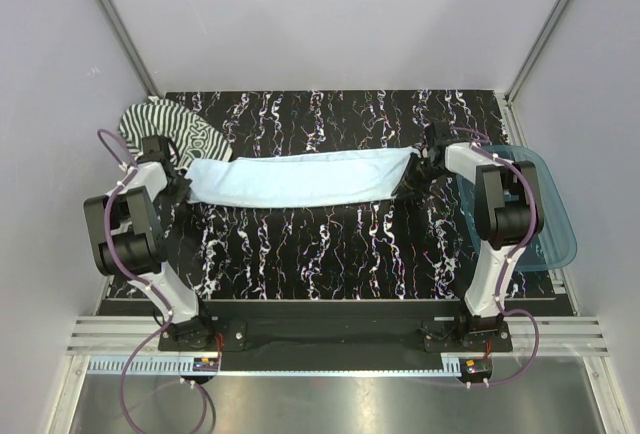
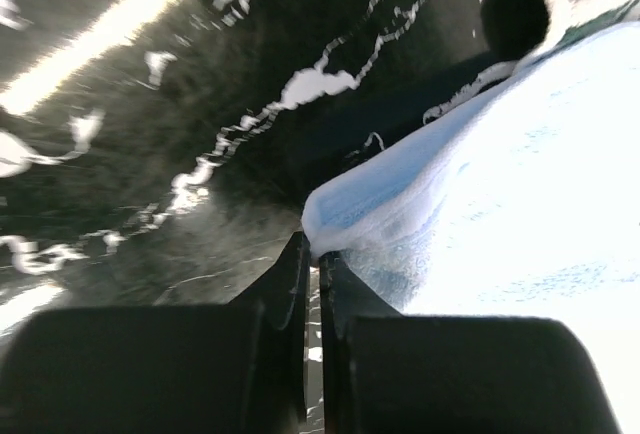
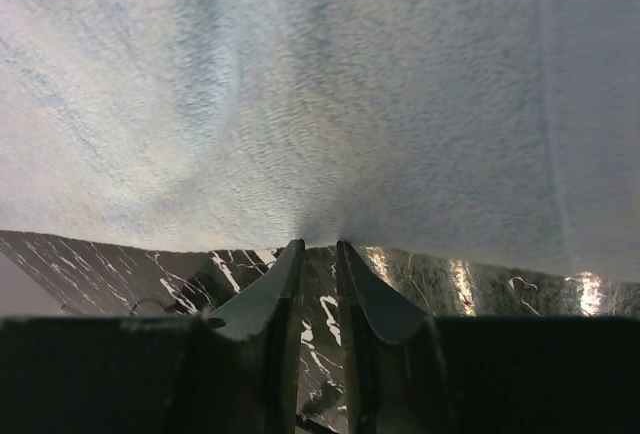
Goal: Roll the towels
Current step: Fold the towel
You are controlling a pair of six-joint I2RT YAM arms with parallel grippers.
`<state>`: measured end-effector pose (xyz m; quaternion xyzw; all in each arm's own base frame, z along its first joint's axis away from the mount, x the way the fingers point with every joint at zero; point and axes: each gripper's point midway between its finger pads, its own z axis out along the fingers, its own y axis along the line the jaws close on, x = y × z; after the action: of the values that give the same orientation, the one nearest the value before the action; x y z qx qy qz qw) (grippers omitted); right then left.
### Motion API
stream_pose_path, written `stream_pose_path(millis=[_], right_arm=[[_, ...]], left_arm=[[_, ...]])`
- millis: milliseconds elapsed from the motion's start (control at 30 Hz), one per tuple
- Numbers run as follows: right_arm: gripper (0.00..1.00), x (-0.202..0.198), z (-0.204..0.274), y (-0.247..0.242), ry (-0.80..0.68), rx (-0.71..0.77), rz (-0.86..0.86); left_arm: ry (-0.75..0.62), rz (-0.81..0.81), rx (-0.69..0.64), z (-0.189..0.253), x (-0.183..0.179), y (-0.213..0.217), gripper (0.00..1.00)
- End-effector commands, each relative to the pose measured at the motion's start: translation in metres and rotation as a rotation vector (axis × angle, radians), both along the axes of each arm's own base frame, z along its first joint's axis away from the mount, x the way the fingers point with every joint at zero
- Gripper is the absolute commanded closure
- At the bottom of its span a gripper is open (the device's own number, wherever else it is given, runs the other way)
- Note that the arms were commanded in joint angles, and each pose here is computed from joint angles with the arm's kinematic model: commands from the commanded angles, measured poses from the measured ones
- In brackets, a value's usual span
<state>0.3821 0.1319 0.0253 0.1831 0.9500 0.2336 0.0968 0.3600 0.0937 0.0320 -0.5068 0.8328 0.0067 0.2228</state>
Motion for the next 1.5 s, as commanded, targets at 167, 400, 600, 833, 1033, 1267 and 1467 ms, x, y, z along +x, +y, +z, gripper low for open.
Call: stream_pose_path(millis=[167,400,600,833,1033,1267,1467], right_arm=[[0.75,-0.002,-0.001,-0.001,-0.006,-0.004,-0.001],[0.46,-0.005,0.05,0.004,-0.129,0.047,-0.027],[0.25,-0.016,0.062,-0.018,-0.158,-0.029,-0.217],[0.36,-0.028,0.028,-0.057,-0.101,-0.22,-0.392],[0.43,-0.01,0.017,-0.074,-0.097,-0.247,-0.476],[0.47,0.014,0.01,-0.09,-0.109,-0.273,-0.514],[0.49,0.029,0.011,-0.086,-0.144,-0.243,-0.505]], left_arm=[[-0.055,-0.026,0.158,0.055,-0.001,0.025,0.58],[-0.163,-0.083,0.171,0.113,-0.015,0.014,0.23],[-0.289,-0.279,0.114,0.145,-0.029,-0.027,0.23],[-0.289,-0.45,0.128,0.131,-0.067,-0.051,0.23],[-0.309,-0.528,0.137,0.133,-0.065,-0.072,0.23],[-0.321,-0.555,0.096,0.13,-0.061,-0.083,0.23],[-0.325,-0.563,0.087,0.129,-0.06,-0.086,0.23]])
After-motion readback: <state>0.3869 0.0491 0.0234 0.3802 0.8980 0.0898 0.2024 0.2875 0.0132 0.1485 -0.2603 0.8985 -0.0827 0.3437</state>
